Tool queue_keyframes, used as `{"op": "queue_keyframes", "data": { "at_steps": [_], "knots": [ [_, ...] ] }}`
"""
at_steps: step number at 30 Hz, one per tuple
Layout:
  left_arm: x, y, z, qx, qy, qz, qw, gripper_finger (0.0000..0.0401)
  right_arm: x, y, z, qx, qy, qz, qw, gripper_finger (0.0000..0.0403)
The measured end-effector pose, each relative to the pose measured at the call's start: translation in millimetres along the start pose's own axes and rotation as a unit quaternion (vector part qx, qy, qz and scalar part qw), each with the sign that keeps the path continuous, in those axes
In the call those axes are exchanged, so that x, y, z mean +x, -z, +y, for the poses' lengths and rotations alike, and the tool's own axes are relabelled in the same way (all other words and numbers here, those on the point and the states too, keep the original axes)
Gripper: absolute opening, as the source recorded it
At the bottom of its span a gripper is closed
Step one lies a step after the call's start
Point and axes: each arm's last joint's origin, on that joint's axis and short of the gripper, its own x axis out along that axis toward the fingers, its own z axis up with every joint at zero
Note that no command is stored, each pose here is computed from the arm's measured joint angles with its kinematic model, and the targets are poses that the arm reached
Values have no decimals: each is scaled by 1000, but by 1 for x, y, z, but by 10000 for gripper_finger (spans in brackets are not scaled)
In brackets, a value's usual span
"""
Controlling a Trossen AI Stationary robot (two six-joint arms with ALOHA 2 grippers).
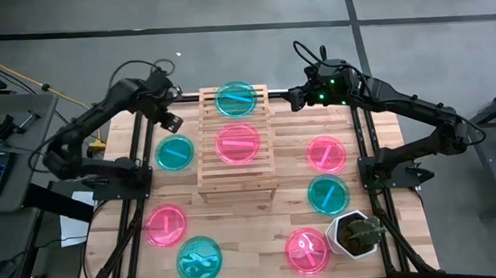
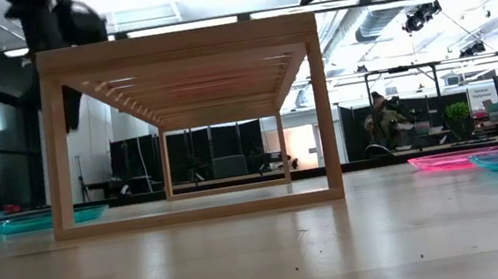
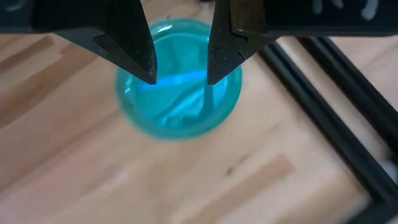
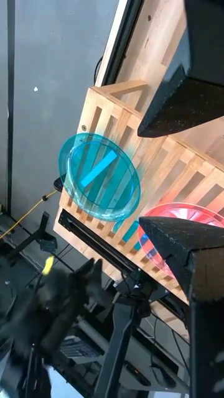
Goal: Place and stack plates onto a shelf
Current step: Stack the blue plate on top of the blue plate on the shelf
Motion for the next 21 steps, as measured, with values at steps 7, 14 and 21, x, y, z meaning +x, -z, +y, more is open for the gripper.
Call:
{"op": "queue_keyframes", "data": {
  "at_steps": [7, 14, 21],
  "knots": [
    [45, -3, 3, 15, -6, 63, 998, 132, 0, 0, 0, 12, 1, 1, 1000, 204],
    [79, -9, 5, 71, -27, 74, 994, 132, 0, 0, 0, 13, -3, 5, 1000, 204],
    [107, -10, 6, 125, -32, 59, 990, 132, 0, 1, 0, 21, -9, 10, 1000, 204]
  ]
}}
